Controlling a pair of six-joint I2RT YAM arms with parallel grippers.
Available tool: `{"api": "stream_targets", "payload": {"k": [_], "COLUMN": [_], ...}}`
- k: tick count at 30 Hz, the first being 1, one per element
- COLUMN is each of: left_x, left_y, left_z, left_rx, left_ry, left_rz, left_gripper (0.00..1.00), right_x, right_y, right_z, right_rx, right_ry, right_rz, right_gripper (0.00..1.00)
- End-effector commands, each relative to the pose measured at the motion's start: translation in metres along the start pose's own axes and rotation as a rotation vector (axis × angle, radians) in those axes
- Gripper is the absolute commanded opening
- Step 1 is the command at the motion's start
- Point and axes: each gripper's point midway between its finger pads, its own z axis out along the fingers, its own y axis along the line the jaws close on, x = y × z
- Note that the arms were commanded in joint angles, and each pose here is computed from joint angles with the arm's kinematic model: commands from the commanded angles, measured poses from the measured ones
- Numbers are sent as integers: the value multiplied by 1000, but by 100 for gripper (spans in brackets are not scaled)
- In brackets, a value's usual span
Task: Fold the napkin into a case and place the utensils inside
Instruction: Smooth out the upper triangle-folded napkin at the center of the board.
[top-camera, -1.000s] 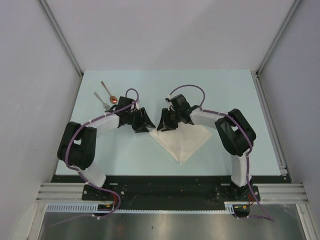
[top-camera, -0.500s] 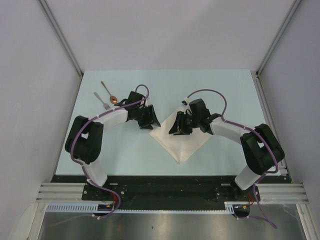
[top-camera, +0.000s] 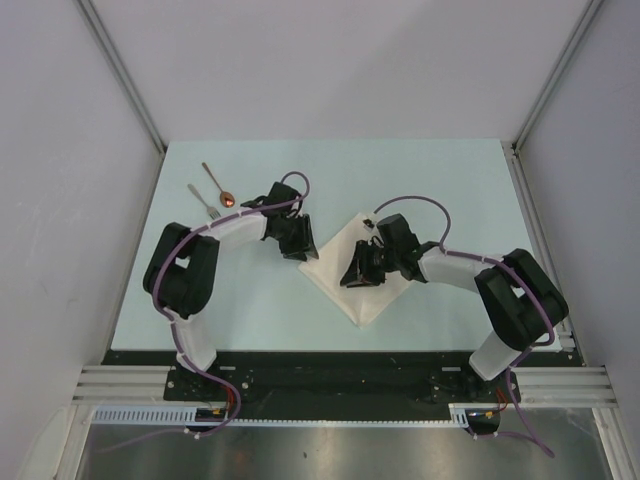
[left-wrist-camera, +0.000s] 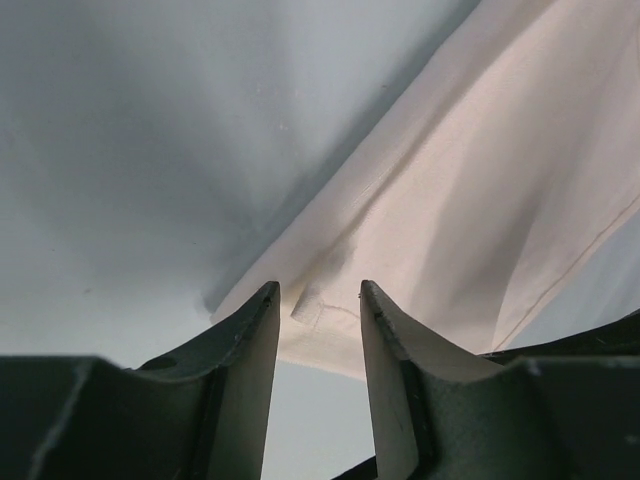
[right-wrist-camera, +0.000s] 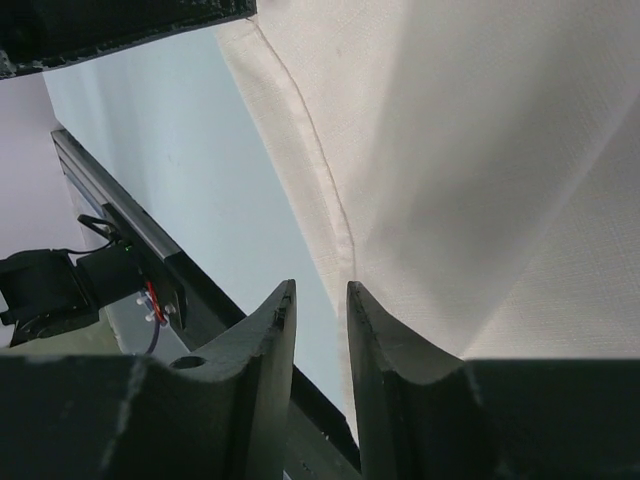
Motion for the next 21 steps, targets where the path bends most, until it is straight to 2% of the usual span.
{"api": "stream_targets", "payload": {"k": [1,4,7,12,16,21], "left_x": [-10,-8,-5,-2,-2,3], "left_y": [-7,-6,-6,-11,-12,-13], "left_z": [-3,-2,2,2,-5,-20], "left_rx": [-3,-6,4,30,25,23], "left_ry": [-27,-25,-10,-3,4,4], "left_rz": [30,31,28,26,41,55], "left_gripper": [42,42,37,21,0,0], "right_x": [-9,-9,-7,-5,-1,10], "right_y": [13,10,9,7,5,-2], "right_z": [-4,-3,-1,-3,-5,-3], "right_rx": [-47,-44,-43,-37,-28,-16], "right_ry": [-51,-52,-46,-44,-44,-19], "right_rz": [-22,-16,-11,-10,-10,3], "right_gripper": [31,31,31,30,30,30]}}
